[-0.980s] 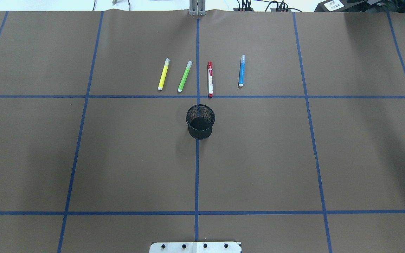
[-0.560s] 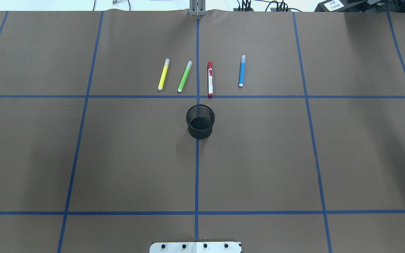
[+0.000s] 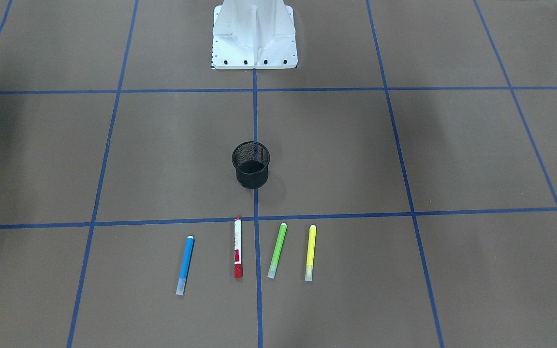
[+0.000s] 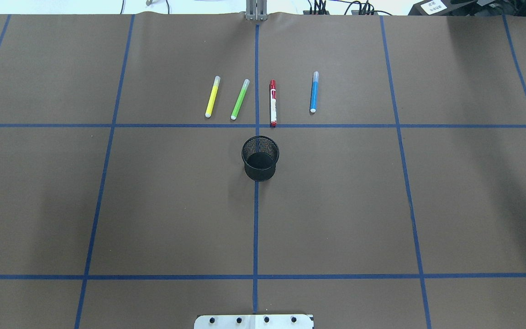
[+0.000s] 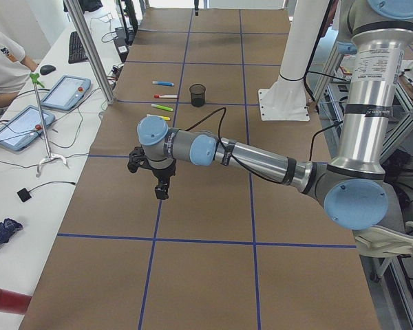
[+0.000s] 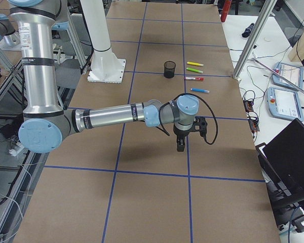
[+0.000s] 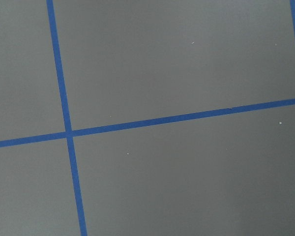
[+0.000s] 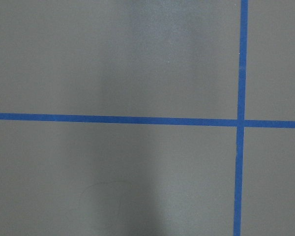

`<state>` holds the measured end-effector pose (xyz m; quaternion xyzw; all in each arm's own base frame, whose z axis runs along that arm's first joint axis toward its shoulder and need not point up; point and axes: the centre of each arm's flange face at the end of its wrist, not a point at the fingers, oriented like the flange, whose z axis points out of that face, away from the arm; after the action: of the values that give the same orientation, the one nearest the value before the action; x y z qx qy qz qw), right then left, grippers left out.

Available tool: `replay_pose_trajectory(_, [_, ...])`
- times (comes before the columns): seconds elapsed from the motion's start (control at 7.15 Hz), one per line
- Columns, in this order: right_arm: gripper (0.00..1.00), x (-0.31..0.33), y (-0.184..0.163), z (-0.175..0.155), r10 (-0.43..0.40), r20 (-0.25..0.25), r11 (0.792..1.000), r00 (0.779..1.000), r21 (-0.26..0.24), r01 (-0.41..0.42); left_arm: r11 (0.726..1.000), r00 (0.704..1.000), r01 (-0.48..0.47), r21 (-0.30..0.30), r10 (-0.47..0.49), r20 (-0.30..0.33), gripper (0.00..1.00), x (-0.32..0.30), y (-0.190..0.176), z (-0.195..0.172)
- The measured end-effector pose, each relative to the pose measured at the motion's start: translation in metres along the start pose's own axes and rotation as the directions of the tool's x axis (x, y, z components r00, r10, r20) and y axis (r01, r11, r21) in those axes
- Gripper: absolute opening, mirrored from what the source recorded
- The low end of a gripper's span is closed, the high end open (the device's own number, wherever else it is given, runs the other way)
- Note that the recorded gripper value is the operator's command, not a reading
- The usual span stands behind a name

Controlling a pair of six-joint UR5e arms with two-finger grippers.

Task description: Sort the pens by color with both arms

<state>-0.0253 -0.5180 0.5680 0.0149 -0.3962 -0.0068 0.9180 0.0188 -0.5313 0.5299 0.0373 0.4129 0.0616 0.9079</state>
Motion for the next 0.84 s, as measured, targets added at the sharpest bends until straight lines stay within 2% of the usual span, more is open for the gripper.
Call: replay_pose_trajectory(0.84, [0.99,-0.0041,0.0003,-0.0039,-0.008,0.002,1.0,1.0,0.008,0.008,1.0,1.0,-0.004,0.003,0.004,-0.003,1.0,0.0022,0.0022,-0.0014])
